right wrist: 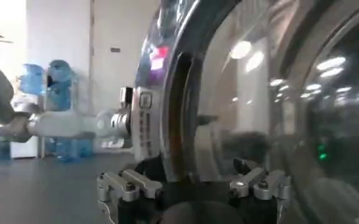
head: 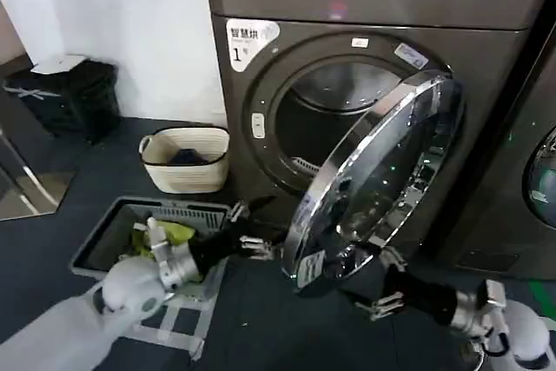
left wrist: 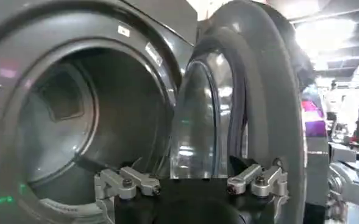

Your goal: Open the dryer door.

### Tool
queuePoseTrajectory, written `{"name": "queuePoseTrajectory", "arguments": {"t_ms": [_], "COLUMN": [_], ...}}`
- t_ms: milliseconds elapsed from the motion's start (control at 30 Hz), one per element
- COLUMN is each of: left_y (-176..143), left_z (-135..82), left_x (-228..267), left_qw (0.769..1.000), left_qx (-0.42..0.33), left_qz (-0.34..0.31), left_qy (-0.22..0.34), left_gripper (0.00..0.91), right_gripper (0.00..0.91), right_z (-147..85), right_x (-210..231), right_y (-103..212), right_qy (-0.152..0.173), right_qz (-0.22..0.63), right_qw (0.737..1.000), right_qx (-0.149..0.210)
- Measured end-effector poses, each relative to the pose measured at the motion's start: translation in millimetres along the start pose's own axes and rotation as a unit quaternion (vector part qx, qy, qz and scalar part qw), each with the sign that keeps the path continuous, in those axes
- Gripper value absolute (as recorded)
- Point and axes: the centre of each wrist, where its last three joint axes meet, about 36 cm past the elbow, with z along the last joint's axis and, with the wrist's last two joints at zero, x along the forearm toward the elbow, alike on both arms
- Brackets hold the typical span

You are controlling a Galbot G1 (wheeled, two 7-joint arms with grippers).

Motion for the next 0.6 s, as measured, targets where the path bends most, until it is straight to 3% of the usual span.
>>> {"name": "queuePoseTrajectory", "arguments": {"t_ms": [300,600], "left_y": [-0.5,-6.5], "left_z": [-3.1,0.7], "left_x": [-20.7,-38.2], "left_qw": [0.999,0.997], "left_qx": [0.006,0.004], "left_qz": [0.040,0.076], "left_qy": [0.001,0.005], "left_gripper": [0.907,0.907], "right_gripper": [0.907,0.907], "right_z": [-8.0,-11.0], "right_x": [62.8,131.5], "right_y": [10.2,28.6], "right_qy": [0.011,0.004], "right_qz": [0.114,0.256], "right_qw": [0.993,0.965], "right_qx": [0.022,0.048]}}
